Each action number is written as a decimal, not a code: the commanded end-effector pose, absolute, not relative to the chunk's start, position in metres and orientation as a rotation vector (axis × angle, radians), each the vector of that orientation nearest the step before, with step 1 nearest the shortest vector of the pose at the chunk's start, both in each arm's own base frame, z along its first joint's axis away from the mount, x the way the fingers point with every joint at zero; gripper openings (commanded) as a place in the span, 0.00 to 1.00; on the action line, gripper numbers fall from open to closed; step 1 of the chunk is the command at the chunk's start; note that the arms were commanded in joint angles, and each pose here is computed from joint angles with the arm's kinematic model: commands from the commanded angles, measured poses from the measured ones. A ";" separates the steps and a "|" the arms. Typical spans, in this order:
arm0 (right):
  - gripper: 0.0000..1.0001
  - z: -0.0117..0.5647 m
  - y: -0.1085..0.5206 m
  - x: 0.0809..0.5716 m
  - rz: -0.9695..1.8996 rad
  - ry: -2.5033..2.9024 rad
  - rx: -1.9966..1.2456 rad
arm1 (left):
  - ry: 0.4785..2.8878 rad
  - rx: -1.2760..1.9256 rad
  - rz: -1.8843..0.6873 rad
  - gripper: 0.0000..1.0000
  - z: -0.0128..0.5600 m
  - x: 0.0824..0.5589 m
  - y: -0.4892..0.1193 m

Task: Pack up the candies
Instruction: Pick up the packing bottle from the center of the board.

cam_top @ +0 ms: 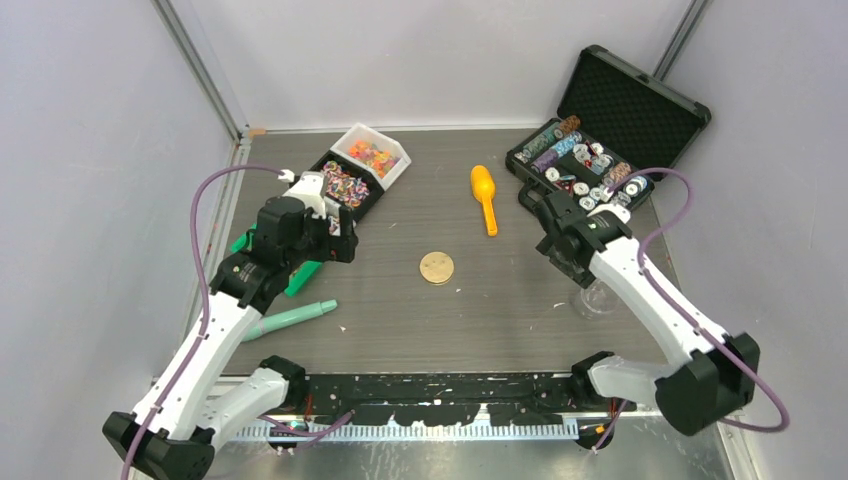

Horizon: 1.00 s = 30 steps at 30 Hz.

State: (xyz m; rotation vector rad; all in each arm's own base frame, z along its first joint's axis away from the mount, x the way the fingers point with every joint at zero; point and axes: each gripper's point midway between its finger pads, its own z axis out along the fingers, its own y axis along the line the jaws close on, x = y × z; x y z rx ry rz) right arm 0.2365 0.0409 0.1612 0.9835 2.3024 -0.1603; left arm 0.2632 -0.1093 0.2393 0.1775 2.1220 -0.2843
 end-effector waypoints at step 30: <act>0.25 0.079 0.009 0.264 -0.074 2.309 0.997 | 2.036 0.192 -0.122 0.92 0.250 0.259 -0.087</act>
